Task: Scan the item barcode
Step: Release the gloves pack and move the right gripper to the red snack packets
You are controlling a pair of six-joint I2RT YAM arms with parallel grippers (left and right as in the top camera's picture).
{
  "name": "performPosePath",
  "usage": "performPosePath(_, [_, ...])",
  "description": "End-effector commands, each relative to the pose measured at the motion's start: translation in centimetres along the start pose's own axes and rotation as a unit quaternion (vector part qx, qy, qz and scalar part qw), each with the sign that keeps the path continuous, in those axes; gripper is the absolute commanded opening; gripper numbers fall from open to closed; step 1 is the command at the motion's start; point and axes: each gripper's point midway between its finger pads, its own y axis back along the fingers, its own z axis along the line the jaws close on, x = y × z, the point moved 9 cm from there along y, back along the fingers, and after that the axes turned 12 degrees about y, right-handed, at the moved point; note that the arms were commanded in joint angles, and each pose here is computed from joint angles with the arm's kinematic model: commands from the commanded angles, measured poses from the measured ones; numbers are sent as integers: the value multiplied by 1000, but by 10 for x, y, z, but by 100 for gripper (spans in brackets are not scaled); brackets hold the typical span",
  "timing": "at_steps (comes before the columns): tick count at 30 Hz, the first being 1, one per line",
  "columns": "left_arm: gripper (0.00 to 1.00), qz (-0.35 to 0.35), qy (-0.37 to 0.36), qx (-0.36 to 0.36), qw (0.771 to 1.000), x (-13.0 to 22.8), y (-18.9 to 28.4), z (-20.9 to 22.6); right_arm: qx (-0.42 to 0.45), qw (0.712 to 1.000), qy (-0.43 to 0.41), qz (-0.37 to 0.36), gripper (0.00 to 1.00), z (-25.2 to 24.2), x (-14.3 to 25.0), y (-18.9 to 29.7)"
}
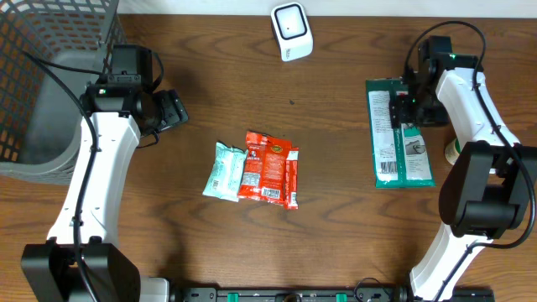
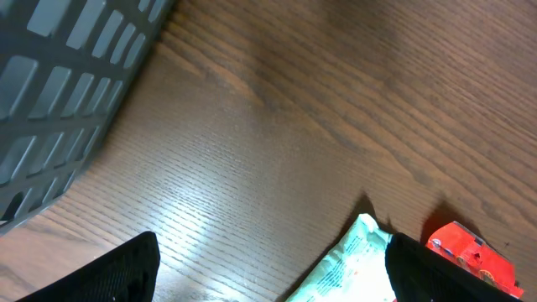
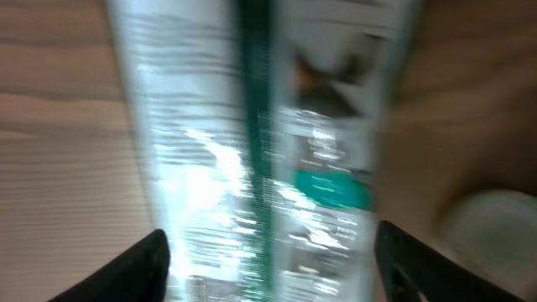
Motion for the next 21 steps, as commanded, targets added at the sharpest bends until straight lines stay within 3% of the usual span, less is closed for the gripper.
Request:
performPosePath(1, [86,-8,-2,0,1000,-2,3,0,-165,985,3,-48,65,28,-8,4])
performPosePath(5, [87,-8,-2,0,1000,-2,3,0,-185,982,14,-37,57,42,-5,-2])
performPosePath(12, [86,-8,-2,0,1000,-2,3,0,-155,986,36,-42,58,57,4,-45])
performPosePath(21, [87,-8,-2,0,1000,-2,3,0,-13,1000,4,-11,60,33,19,-69])
